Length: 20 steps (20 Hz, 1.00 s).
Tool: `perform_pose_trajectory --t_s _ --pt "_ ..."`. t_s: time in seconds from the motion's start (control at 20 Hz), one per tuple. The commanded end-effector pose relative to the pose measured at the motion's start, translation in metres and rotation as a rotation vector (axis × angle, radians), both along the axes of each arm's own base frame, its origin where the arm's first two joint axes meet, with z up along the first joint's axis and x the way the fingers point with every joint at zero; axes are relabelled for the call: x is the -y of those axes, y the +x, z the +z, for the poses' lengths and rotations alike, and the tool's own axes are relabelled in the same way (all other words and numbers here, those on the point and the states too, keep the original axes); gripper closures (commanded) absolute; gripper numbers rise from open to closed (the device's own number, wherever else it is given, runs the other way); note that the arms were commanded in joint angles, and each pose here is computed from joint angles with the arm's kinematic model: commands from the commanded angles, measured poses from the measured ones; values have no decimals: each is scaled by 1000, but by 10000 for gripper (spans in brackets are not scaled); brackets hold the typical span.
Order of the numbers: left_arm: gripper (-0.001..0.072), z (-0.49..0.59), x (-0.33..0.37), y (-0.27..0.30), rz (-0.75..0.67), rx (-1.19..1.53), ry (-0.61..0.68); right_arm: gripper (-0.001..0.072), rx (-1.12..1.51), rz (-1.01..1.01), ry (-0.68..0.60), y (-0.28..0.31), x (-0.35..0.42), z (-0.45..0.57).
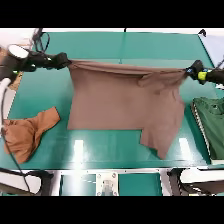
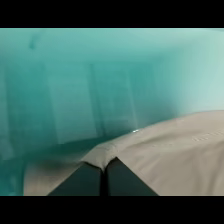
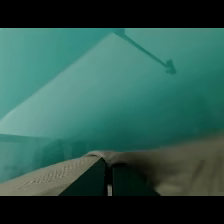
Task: Fold the shirts.
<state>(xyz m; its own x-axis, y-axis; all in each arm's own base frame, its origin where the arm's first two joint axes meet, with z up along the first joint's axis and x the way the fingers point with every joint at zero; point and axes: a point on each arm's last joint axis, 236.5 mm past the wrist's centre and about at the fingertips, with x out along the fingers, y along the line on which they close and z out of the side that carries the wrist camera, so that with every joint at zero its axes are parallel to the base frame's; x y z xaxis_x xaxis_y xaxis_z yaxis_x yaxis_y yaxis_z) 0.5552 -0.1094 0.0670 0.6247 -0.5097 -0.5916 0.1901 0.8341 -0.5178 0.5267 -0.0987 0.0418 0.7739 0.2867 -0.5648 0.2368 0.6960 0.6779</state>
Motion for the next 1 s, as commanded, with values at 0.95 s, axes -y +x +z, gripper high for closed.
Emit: perform_pose_trajectory --t_s 0.95 --pt "684 -150 15 -29 -117 -338 15 699 -420 275 -90 -31 10 -114"
